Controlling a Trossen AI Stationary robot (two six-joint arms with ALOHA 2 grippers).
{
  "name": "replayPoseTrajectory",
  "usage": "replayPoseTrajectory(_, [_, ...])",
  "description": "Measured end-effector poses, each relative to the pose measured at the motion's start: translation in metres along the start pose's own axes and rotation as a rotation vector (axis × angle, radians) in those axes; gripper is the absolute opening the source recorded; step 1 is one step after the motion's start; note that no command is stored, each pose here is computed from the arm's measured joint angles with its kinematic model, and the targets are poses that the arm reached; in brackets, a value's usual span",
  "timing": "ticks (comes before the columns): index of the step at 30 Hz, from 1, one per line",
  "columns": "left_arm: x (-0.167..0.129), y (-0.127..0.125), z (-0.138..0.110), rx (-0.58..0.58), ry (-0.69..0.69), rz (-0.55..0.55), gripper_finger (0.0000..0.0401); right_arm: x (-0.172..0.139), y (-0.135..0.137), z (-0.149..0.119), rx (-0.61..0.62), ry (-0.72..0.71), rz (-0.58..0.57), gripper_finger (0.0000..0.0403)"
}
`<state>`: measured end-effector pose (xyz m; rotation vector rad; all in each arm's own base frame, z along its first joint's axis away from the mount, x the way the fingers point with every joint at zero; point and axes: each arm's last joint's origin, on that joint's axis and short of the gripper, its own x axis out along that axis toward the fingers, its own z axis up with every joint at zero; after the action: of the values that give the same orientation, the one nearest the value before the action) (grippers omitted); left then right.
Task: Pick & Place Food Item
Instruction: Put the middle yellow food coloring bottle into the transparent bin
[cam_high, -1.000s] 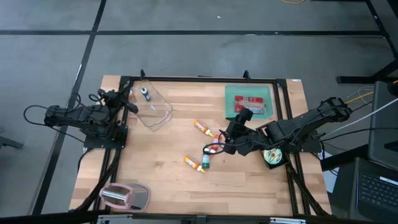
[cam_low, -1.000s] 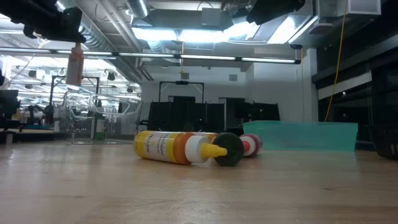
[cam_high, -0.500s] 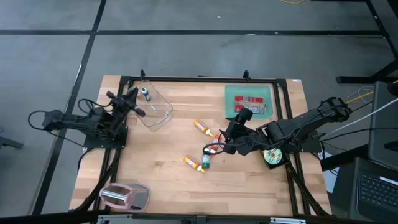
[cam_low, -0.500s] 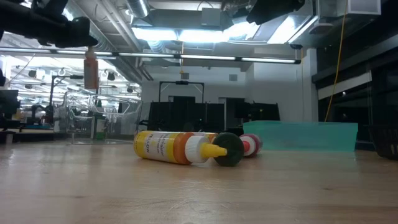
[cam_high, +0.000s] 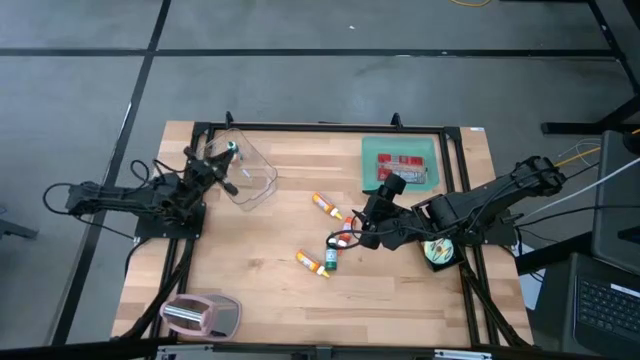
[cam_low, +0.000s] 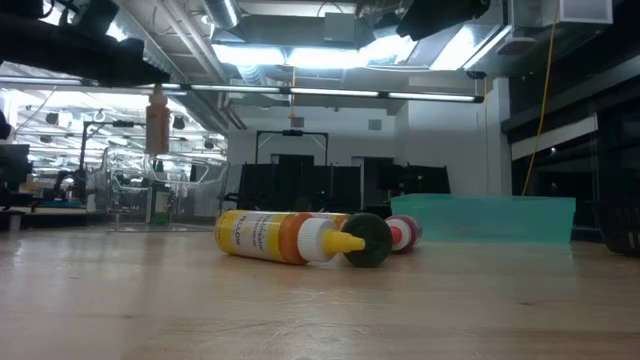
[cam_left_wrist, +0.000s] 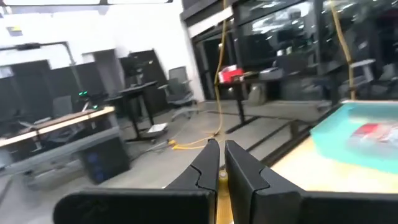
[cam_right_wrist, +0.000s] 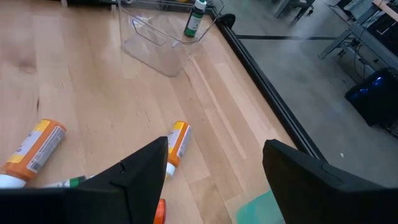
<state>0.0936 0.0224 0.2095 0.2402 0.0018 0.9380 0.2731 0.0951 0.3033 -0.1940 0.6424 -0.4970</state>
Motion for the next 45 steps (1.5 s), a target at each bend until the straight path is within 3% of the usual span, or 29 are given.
replayPoseTrajectory(9, [0.005, 0.004, -0.022, -0.006, 0.137, -0.044, 0.0005, 0.000, 0.000, 0.000, 0.000, 0.000, 0.000, 0.0259])
replayPoseTrajectory(18, [0.011, 0.009, -0.019, -0.019, 0.089, -0.117, 0.0005, 0.000, 0.000, 0.000, 0.002, -0.002, 0.000, 0.0259])
replayPoseTrajectory(26, [0.017, 0.011, -0.034, -0.035, 0.091, -0.202, 0.0005, 0.000, 0.000, 0.001, 0.005, -0.005, 0.001, 0.0259])
replayPoseTrajectory(45, [0.034, 0.041, -0.040, -0.052, 0.080, -0.210, 0.0006, 0.000, 0.000, 0.002, 0.010, -0.014, 0.004, 0.0259])
